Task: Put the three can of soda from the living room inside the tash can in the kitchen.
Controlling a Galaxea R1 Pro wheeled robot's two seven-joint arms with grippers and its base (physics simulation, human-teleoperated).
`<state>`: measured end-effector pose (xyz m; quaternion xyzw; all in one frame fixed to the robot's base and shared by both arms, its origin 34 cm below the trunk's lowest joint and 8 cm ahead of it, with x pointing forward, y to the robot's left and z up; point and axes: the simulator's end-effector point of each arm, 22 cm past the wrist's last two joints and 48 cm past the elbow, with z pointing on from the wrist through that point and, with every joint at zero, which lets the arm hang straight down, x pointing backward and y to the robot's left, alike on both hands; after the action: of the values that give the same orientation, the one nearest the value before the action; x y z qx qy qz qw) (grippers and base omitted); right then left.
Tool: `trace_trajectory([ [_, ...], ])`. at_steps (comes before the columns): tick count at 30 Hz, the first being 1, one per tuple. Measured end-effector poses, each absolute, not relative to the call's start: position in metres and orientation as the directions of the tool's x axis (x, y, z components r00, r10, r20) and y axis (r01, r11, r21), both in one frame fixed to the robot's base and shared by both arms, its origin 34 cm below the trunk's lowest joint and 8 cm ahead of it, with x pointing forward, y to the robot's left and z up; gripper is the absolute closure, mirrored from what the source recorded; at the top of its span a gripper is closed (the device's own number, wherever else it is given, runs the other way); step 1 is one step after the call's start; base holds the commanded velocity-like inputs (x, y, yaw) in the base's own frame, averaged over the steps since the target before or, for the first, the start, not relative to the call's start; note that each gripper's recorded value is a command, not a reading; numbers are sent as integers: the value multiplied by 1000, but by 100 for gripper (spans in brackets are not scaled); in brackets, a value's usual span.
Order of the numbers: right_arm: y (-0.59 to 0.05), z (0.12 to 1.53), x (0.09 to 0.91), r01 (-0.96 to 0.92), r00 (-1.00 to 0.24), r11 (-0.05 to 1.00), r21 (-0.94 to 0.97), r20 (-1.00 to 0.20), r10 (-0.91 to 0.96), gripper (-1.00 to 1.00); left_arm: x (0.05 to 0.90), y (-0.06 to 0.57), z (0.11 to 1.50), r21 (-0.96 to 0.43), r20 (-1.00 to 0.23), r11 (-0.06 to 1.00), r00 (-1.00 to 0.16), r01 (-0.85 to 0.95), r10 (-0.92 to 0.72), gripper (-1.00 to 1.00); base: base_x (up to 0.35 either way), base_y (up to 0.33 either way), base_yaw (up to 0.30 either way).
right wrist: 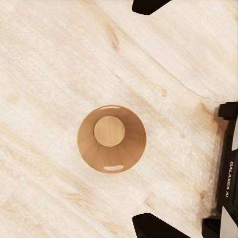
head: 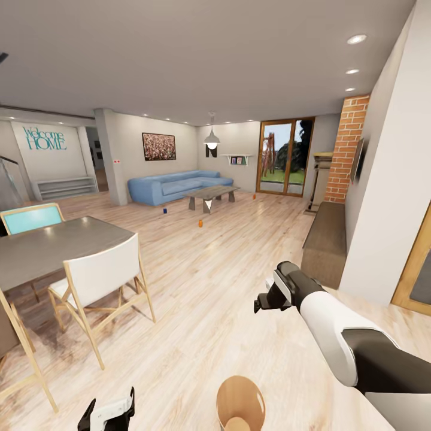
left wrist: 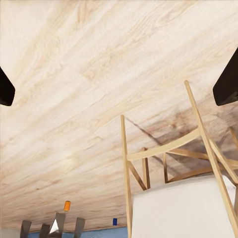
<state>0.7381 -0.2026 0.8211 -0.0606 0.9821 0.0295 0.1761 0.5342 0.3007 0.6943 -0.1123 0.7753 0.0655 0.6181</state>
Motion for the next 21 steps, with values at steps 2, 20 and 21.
trace_trajectory([
  [2,-203,817,738,-129,-931,991,36,-349,-108,-100,534,301,691,-37,-973,966,-210,-255,-93,-100,0,0,0],
  [20,-206,784,735,-124,-932,992,36,-347,-104,-100,530,299,649,-28,-959,968,-265,-249,-96,-100,0,0,0],
  [21,-206,783,735,-125,-932,991,36,-348,-105,-100,530,299,647,-28,-959,968,-265,-249,-96,-100,0,0,0],
])
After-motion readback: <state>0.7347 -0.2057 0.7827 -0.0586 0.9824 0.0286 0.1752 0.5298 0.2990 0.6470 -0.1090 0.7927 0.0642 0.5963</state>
